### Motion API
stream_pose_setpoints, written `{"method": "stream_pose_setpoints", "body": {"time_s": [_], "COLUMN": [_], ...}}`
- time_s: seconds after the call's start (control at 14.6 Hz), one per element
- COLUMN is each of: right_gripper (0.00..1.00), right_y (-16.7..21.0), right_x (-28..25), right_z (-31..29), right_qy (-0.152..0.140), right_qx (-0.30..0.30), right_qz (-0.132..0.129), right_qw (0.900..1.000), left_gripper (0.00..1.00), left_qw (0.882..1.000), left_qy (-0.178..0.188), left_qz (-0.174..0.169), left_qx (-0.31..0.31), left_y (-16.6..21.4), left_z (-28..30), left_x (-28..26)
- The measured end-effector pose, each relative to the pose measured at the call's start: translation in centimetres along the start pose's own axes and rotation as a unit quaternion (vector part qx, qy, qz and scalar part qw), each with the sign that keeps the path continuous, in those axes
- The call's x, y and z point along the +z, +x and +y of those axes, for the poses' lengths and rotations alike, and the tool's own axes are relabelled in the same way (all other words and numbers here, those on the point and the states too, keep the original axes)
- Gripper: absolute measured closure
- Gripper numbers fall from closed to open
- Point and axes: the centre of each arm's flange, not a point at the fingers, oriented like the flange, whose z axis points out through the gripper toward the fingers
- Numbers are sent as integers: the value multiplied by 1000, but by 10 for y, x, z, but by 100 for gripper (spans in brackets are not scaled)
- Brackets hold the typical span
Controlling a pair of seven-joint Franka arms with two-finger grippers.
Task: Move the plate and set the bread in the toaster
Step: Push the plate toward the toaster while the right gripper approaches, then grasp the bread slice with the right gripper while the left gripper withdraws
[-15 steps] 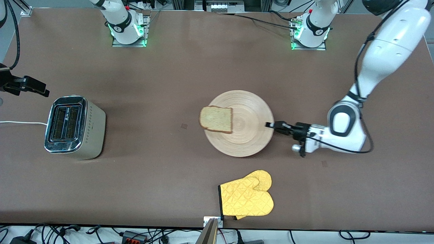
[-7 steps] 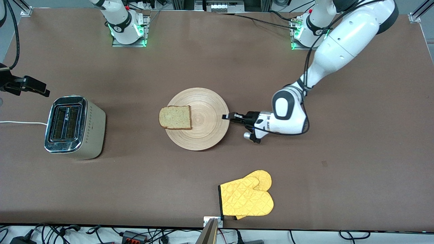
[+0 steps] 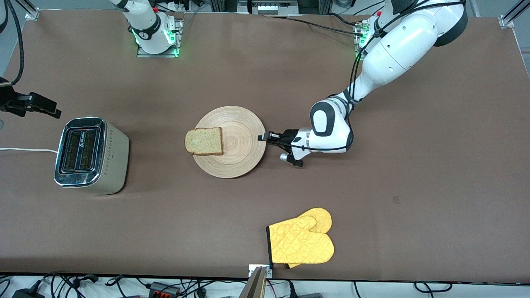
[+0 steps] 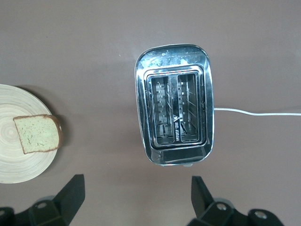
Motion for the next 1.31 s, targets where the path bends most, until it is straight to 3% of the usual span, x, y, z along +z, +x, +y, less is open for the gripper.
{"method": "stream_pose_setpoints", "body": {"time_s": [0.14, 0.41, 0.62, 0.76, 1.03, 1.17, 1.31], "right_gripper": [0, 0, 0, 0, 0, 0, 0], "right_y": [0, 5, 14, 26, 57, 62, 59], "right_x": [-1, 5, 29, 59, 141, 172, 194], "right_z": [-10, -71, -95, -103, -142, -147, -152], "right_qy": [2, 5, 12, 36, 129, 136, 135], "right_qx": [-8, -55, -70, -68, -52, -24, -8], "right_qz": [1, 7, -14, -38, -75, -98, -104], "right_qw": [1000, 998, 997, 996, 987, 986, 985], "left_gripper": [86, 48, 19, 1, 0, 0, 0], "left_qw": [1000, 1000, 999, 997, 994, 990, 985], "left_qy": [-4, -17, -39, -68, -46, -30, -8], "left_qz": [2, 18, 29, 20, -19, -47, -81], "left_qx": [-5, -8, 11, 30, 99, 129, 153], "left_y": [0, 5, 24, 38, 58, 63, 64], "left_z": [-3, -7, -16, -31, -69, -81, -92], "left_x": [1, -8, -43, -83, -182, -228, -265]}}
